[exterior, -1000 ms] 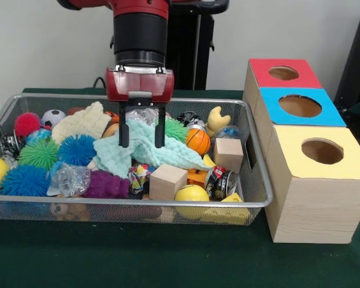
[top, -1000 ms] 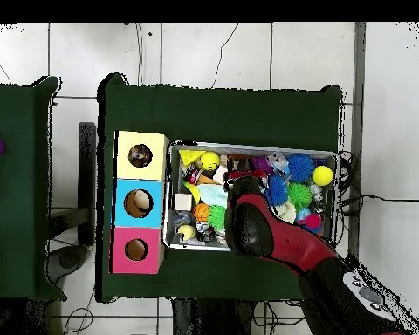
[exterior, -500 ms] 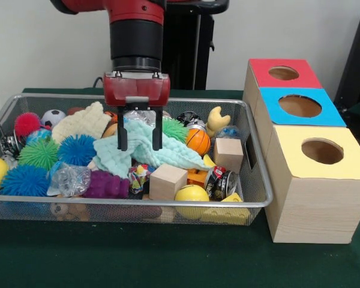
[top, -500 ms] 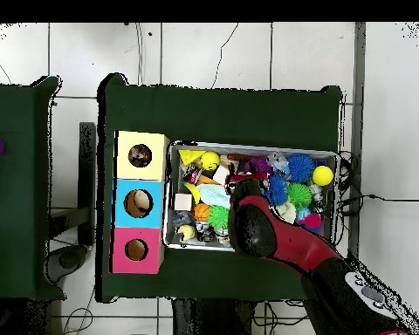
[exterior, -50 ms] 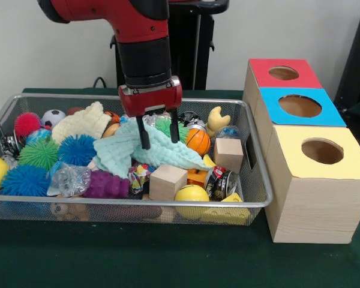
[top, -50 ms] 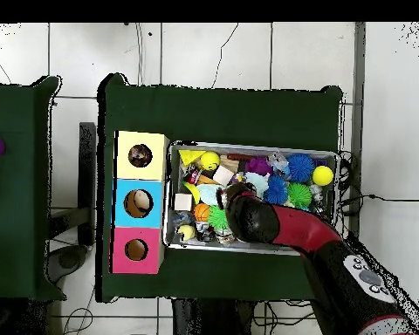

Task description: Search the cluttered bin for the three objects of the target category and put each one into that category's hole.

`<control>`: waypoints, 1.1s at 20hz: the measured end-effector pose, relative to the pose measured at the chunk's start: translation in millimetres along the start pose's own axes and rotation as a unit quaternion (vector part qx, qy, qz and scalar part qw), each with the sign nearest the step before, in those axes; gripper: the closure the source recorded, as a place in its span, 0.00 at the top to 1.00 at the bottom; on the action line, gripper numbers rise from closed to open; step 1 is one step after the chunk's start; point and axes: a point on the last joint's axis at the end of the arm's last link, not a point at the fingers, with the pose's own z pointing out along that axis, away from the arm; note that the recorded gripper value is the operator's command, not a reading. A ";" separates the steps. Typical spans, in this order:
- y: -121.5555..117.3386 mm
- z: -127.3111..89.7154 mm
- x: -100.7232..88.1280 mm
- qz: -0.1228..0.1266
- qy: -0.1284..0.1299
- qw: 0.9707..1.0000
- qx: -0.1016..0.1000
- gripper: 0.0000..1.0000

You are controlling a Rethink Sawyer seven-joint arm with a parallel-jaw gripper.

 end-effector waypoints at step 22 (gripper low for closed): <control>0.4 -18.0 -65.7 -0.064 -0.009 0.998 -0.014 1.00</control>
